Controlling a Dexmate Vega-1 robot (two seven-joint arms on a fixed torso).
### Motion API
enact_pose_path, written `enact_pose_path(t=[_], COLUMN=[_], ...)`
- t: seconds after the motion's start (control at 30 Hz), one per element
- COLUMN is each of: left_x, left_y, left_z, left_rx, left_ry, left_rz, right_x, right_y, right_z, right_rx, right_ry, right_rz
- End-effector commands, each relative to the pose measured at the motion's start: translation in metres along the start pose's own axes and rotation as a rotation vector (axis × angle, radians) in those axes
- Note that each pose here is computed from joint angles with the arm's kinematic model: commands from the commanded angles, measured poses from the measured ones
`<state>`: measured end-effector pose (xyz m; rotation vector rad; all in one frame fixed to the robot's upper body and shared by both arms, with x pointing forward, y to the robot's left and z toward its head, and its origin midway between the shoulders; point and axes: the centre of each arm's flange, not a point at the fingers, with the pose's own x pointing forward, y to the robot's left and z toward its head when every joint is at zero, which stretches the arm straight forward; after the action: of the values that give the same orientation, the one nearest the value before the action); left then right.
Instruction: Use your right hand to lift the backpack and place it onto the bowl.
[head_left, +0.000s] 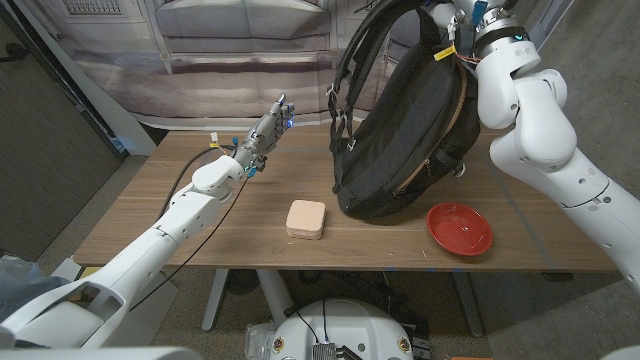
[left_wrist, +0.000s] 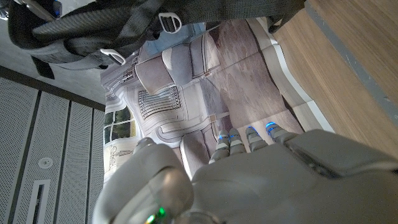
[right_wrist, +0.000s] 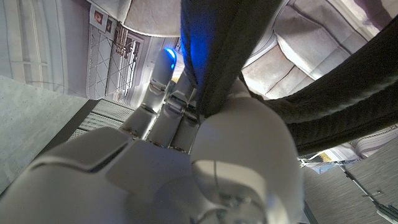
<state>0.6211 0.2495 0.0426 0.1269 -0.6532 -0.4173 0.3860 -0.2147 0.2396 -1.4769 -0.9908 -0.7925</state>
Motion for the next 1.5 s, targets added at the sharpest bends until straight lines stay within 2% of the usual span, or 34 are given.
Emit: enact_pose_path(t=[0.03,0.53,0.8,1.1,1.5], left_x=[0.002,0.003,0.003,0.007,0.011], left_y=[0.0,0.002,0.001,-0.005,-0.012], left_z=[0.001,0.002,0.006,0.009,0.011], left_rx=[0.0,-0.001,0.005,0.011,0.015], left_ry=[-0.007,-0.012,-0.015,-0.012,-0.011], left_rz=[-0.006,-0.003,0.001,-0.011,-0.026], right_x=[-0.001,-0.005,-0.017,-0.037,-0.048], right_y=[-0.013,-0.026,-0.035,-0.048,-0.059], right_z=[0.004,0.011,0.009,0.002,0.001], right_rx=[-0.013,-0.014,0.02,0.057,0.066], right_ry=[0.007,-0.017,-0.038,-0.05,-0.058], right_rz=[-0.01,-0.017,-0.025,-0.04,-0.039])
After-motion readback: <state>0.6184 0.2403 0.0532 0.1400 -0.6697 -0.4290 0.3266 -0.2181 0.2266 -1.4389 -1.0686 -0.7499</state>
